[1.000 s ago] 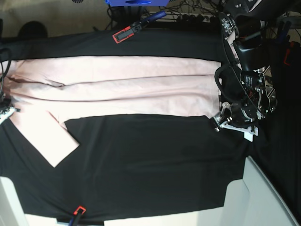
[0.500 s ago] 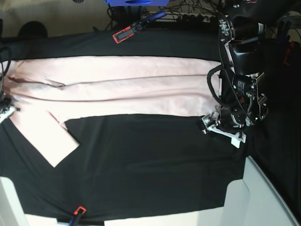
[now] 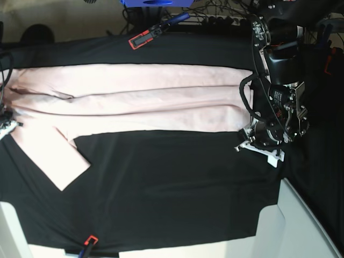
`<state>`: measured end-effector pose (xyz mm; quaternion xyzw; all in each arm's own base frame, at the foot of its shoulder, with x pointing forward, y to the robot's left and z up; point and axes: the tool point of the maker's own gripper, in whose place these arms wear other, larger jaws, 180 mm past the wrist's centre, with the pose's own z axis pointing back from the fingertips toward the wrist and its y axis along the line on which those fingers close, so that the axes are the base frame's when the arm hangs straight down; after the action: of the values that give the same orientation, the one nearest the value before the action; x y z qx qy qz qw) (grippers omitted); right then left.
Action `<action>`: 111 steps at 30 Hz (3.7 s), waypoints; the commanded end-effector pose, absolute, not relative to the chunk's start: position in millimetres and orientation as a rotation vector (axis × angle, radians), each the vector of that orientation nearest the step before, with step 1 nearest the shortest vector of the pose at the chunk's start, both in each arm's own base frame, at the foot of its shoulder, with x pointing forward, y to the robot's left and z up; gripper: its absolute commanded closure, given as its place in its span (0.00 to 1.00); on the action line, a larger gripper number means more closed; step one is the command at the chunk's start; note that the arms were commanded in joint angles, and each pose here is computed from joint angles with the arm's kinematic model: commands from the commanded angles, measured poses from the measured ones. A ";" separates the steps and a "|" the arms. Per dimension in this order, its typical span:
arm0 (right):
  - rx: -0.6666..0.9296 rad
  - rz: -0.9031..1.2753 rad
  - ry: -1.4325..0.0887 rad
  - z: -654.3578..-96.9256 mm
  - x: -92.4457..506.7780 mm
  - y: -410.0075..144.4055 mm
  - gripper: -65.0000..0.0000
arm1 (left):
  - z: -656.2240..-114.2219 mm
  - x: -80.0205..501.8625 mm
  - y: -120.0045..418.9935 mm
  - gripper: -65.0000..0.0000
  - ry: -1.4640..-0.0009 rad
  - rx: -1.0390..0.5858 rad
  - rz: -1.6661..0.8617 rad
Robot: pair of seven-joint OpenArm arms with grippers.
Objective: Fold the T-shirt properly
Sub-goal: 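Pull the grasped edge away from the shoulder edge with the left gripper, then open the left gripper and lift it off the pink shirt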
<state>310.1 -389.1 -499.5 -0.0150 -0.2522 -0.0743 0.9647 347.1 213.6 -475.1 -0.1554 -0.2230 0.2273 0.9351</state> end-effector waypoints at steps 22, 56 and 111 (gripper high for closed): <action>-0.102 -0.059 -0.707 -432.2 370.1 -405.9 1.00 | -382.3 394.9 229.8 1.00 -0.752 -0.287 0.374; -0.163 -0.155 -0.906 -346.2 413.1 -457.7 1.00 | -334.4 420.2 230.1 1.00 -0.884 -0.287 0.341; -0.185 -0.146 -0.815 -397.9 348.9 -461.0 1.00 | -350.9 370.9 223.8 1.00 -0.859 -0.235 0.286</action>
<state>341.0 -438.7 -422.8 -0.0644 -0.3693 -0.0651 0.9248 359.2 216.2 -369.7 -0.1233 -0.3841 0.1428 0.9038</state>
